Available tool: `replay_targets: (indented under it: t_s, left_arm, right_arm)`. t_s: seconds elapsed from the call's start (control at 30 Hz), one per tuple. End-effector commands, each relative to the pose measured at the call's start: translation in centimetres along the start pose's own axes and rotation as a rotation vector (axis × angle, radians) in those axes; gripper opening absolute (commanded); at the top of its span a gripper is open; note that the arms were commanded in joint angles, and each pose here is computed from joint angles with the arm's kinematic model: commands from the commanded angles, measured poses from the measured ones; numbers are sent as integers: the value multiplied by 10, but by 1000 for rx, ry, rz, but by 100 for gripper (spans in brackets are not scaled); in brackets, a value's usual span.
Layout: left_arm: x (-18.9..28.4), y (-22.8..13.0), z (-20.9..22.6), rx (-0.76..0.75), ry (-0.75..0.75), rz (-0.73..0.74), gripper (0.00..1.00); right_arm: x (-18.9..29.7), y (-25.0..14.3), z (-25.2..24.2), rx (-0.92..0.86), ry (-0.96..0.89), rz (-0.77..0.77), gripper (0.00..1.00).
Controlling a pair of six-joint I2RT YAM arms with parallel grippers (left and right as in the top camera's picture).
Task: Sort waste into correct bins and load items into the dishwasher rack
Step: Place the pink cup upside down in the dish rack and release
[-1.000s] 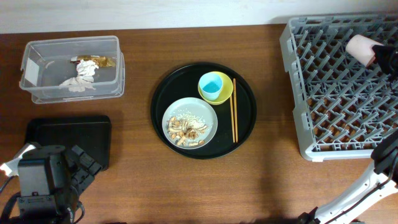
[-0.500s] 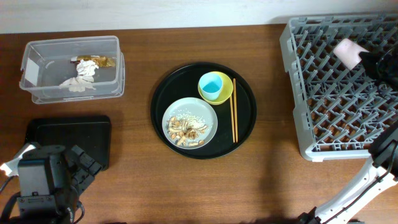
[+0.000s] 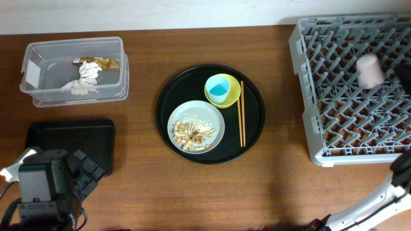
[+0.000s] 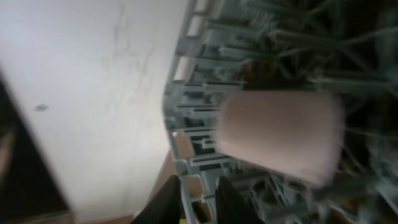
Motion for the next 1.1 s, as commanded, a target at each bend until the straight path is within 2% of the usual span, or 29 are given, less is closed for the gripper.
replay_targets:
  t_s: [0.0,0.17,0.27,0.43,0.5,0.57,0.7,1.07]
  left_arm:
    - [0,1,0,15,0,-2,99]
    - [0,1,0,16,0,-2,99]
    - [0,1,0,16,0,-2,99]
    - [0,1,0,16,0,-2,99]
    - [0,1,0,15,0,-2,99]
    - [0,1,0,16,0,-2,99]
    - [0,1,0,16,0,-2,99]
    - [0,1,0,16,0,-2,99]
  right_arm:
    - [43,3,32,175,-227,-209,26]
    - [61,-8,70,313,-294,-299,46]
    - [40,-15,78,354,-316,-293,47]
    - [-36,-30,67,466,-534,-312,18]
    - [-63,-36,59,499,-599,-317,13]
    - [-91,-44,43,518,-688,-315,10]
    - [-103,-42,18,507,-820,-362,10]
    - [-62,-19,-9,443,-989,-430,9]
Point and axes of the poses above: each gripper's point midway between its finger pads, its own x axis back along the fingers, its own z axis along the line the jaws close on, y = z × x, the point moved 4 cm from there along x, back along the fingers, and after that the axes turned 10 degrees about -x, right-handed, at the moved point
